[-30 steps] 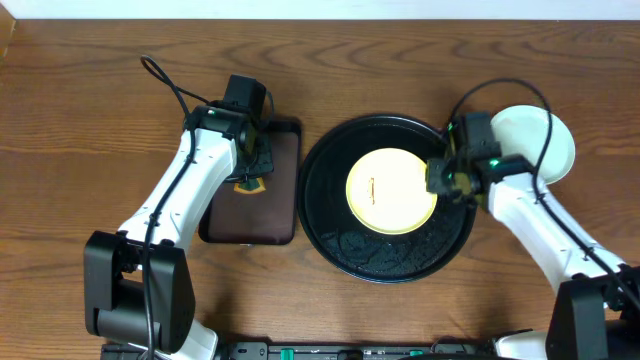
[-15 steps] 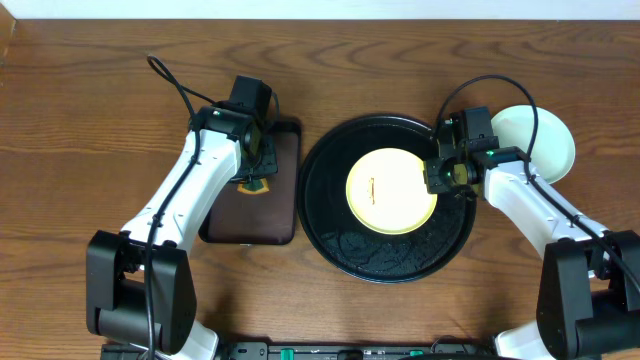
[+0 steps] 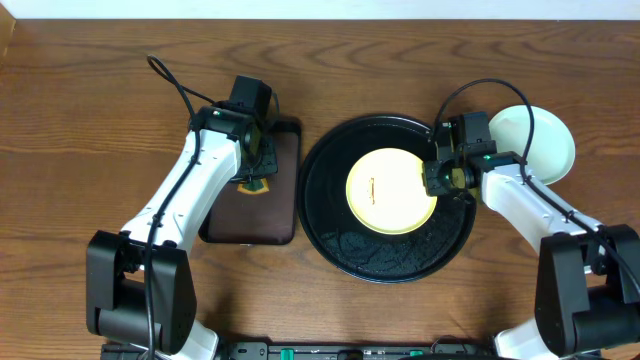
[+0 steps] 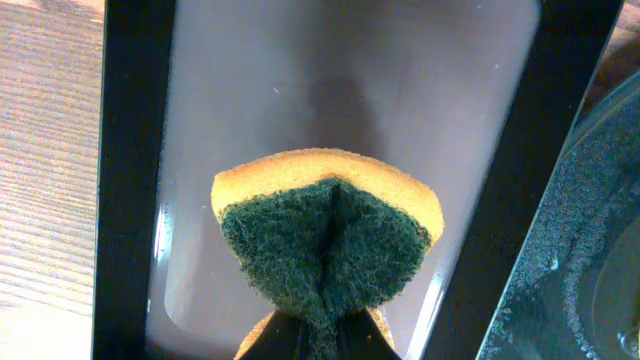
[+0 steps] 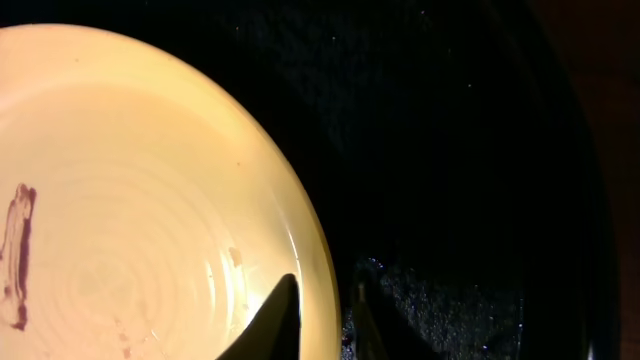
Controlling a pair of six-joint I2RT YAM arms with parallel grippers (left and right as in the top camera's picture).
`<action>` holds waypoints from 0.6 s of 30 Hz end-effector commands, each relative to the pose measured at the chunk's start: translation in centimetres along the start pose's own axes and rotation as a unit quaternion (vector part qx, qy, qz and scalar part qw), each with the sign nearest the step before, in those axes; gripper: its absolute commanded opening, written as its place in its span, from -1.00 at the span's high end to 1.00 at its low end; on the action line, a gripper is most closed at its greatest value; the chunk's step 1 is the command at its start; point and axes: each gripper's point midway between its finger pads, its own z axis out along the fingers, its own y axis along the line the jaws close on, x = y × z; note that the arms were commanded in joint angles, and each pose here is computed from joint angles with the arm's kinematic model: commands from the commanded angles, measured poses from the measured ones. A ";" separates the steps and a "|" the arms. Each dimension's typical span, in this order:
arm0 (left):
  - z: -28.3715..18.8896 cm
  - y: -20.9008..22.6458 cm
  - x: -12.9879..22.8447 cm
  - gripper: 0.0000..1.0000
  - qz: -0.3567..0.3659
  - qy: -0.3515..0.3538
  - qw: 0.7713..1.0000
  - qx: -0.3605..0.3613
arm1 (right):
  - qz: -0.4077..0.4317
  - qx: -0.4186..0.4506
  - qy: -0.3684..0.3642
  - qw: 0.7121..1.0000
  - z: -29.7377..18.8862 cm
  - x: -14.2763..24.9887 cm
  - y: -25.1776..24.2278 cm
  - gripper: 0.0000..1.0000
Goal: Clean dirty plates on tray and stack at the side
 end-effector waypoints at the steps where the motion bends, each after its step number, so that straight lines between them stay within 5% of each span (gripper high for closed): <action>1: 0.4 0.2 0.3 0.84 0.006 0.006 1.000 -0.005 | -0.001 -0.005 0.014 1.000 0.4 0.8 -0.1 0.70; 10: 0.4 0.2 0.4 0.84 0.006 0.006 1.000 -0.005 | 0.002 -0.004 0.032 0.999 0.5 1.9 -0.2 0.95; 18: 0.4 0.1 0.3 0.84 0.008 0.004 1.000 -0.004 | 0.094 0.002 0.057 0.994 0.4 3.1 -0.2 0.98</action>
